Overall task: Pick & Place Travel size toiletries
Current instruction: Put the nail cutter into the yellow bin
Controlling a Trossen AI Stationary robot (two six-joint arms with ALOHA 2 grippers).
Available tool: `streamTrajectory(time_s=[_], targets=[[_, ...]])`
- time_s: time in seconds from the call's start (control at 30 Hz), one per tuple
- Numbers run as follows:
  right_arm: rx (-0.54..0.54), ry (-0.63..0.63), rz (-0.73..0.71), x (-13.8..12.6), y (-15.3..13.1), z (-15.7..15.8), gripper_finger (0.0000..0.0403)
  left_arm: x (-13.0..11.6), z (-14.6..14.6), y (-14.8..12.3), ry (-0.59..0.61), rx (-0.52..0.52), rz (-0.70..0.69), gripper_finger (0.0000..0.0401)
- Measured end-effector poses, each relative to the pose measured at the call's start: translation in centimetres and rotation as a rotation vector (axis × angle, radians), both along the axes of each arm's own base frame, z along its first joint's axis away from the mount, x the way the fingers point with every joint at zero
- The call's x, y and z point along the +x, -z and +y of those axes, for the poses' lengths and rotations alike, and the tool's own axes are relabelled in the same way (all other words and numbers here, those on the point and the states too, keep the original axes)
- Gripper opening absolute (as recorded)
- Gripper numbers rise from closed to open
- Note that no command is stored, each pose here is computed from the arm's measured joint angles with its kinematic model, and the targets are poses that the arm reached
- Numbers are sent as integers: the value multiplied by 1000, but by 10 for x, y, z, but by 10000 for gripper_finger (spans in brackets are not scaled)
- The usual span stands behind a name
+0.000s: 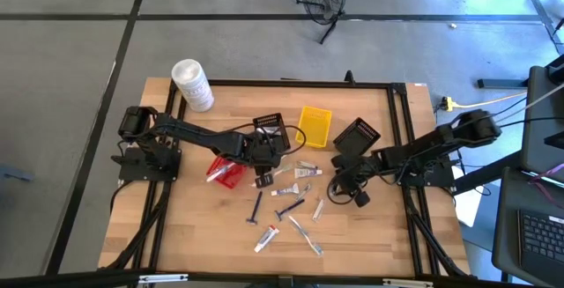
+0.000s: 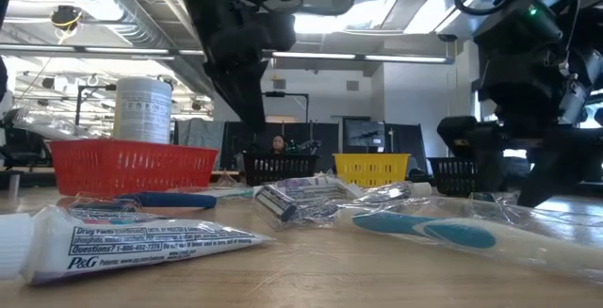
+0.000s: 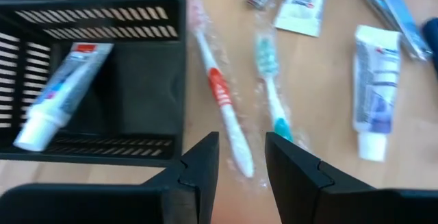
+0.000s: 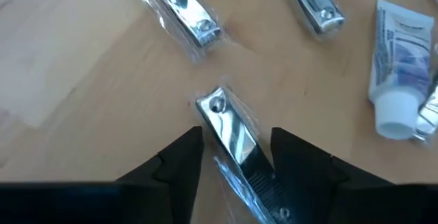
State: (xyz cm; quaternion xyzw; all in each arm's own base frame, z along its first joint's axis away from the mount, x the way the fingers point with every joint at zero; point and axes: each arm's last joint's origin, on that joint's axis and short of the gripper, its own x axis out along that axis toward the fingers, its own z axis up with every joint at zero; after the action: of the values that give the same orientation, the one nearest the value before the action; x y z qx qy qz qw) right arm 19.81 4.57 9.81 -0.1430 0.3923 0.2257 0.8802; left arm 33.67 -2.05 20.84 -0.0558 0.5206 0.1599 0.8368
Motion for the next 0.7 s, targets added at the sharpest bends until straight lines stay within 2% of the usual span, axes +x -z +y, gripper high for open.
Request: streamTrajectory(time_s=[0.1, 0.33, 0.5, 0.6, 0.7], targets=[[21, -5, 12, 1, 2, 1, 140, 0, -1, 0, 39, -17, 8, 114], [59, 53, -45, 7, -1, 0, 55, 0, -1, 0, 165, 35, 36, 114], [75, 74, -122, 29, -21, 0, 51, 0, -1, 0, 258, 77, 59, 114], [-19, 75, -173, 48, -43, -4, 70, -1, -1, 0, 296, 94, 70, 114], [-204, 131, -196, 67, -67, -14, 82, -1, -1, 1, 320, 104, 82, 114]])
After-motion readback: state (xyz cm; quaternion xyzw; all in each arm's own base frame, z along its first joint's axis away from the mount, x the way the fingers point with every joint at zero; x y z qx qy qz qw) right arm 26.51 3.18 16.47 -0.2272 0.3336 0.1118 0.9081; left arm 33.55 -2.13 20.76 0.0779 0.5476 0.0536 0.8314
